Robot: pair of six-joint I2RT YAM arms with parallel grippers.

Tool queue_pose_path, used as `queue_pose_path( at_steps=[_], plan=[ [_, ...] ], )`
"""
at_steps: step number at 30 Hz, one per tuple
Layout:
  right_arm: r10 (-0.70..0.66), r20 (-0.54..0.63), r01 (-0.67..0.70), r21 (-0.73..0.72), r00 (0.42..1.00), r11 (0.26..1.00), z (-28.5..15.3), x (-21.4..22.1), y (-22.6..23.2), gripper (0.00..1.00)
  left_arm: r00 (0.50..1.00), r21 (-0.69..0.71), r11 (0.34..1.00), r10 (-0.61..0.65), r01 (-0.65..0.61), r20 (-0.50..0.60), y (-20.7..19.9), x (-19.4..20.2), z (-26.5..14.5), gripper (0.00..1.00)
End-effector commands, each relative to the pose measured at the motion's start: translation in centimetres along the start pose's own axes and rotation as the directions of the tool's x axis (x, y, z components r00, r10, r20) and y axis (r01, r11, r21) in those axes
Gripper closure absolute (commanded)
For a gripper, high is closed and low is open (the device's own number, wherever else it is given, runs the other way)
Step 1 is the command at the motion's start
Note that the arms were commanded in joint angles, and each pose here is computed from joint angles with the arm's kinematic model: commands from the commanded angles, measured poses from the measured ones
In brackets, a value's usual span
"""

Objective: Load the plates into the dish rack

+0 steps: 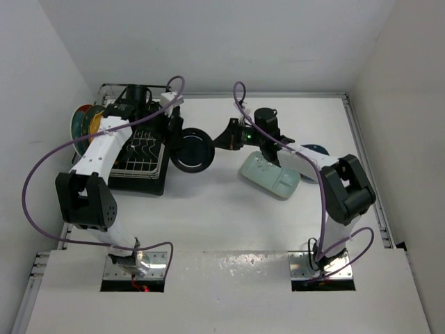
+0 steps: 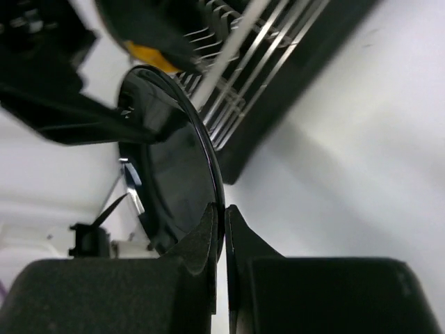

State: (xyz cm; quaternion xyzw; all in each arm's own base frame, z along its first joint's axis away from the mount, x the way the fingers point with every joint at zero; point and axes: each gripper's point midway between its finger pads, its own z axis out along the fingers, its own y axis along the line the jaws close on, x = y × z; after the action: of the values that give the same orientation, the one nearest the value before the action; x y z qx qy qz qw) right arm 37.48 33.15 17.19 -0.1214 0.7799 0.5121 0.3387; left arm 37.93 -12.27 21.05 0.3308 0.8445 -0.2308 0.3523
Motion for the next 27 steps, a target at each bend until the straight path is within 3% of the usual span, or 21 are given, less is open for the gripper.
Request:
queue_pose_path(
  at_steps=[1, 4, 5, 7, 8, 9, 11, 12, 14, 16, 18, 20, 22, 25, 27],
  plan=[
    [-0.059, 0.059, 0.067, -0.136, 0.996, 0.988, -0.7, -1.6, 4.3, 1.0, 0.998, 0.13, 0.991, -0.027, 0.02, 0.052, -2.3, -1.0, 0.2, 0.12],
    [-0.073, 0.092, 0.088, -0.165, 0.993, 0.982, -1.1, -2.5, 5.7, 1.0, 0.997, 0.212, 0.977, -0.034, 0.018, 0.069, -3.8, -1.2, 0.0, 0.21],
    [-0.082, 0.111, 0.1, -0.17, 0.991, 0.98, -1.3, -3.0, 6.1, 1.0, 0.996, 0.245, 0.969, -0.041, 0.019, 0.082, -4.2, -1.2, -0.3, 0.4],
    [-0.08, 0.118, 0.099, -0.169, 0.99, 0.981, -1.3, -3.2, 6.2, 1.0, 0.996, 0.279, 0.96, -0.039, 0.014, 0.083, -4.9, -1.1, -0.5, 0.64],
    [-0.079, 0.125, 0.1, -0.167, 0.989, 0.981, -1.4, -3.3, 6.4, 1.0, 0.996, 0.275, 0.961, -0.049, 0.026, 0.078, -4.7, -0.9, -0.6, 0.88],
    [-0.08, 0.129, 0.101, -0.168, 0.988, 0.981, -1.4, -3.5, 6.6, 1.0, 0.995, 0.263, 0.964, -0.047, 0.022, 0.09, -4.5, -1.1, -1.2, 0.97],
    [-0.08, 0.129, 0.101, -0.17, 0.988, 0.98, -1.2, -3.6, 6.9, 0.99, 0.994, 0.235, 0.972, -0.047, 0.023, 0.095, -3.9, -1.3, -1.9, 1.0],
    [-0.08, 0.129, 0.101, -0.164, 0.988, 0.981, -1.2, -3.8, 6.9, 0.68, 0.993, 0.204, 0.978, -0.051, 0.028, 0.106, -3.2, -1.3, -2.6, 1.0],
    [-0.071, 0.11, 0.086, -0.143, 0.991, 0.986, -1.1, -3.5, 6.4, 0.28, 0.99, 0.119, 0.992, -0.055, 0.039, 0.13, -1.5, -2.5, -4.2, 1.0],
    [-0.063, 0.11, 0.075, -0.109, 0.992, 0.991, -1.1, -3.3, 5.9, 0.19, 0.987, -0.04, 0.998, -0.046, 0.053, 0.151, 1.6, -3.6, -6.8, 1.0],
    [-0.064, 0.116, 0.073, -0.078, 0.991, 0.994, -1.6, -3.1, 5.4, 0.01, 0.985, -0.248, 0.964, -0.052, 0.093, 0.167, 4.8, -4.6, -10.4, 1.0],
    [-0.061, 0.123, 0.065, -0.026, 0.99, 0.998, -1.7, -2.5, 4.3, 0.01, 0.983, -0.401, 0.909, -0.048, 0.116, 0.176, 6.9, -5.2, -12.8, 1.0],
    [-0.086, 0.128, 0.085, 0.008, 0.988, 0.996, -2.4, -2.5, 4.2, 0.01, 0.983, -0.614, 0.775, -0.052, 0.151, 0.177, 10.1, -5.4, -16.7, 1.0],
    [-0.093, 0.111, 0.088, 0.055, 0.989, 0.995, -2.9, -1.5, 3.3, 0.01, 0.984, -0.749, 0.641, -0.065, 0.167, 0.164, 12.5, -4.8, -19.5, 1.0],
    [-0.097, 0.106, 0.089, 0.075, 0.99, 0.993, -3.2, -1.1, 2.9, 0.01, 0.989, -0.784, 0.604, -0.056, 0.145, 0.14, 13.4, -4.3, -19.8, 1.0]
  ],
)
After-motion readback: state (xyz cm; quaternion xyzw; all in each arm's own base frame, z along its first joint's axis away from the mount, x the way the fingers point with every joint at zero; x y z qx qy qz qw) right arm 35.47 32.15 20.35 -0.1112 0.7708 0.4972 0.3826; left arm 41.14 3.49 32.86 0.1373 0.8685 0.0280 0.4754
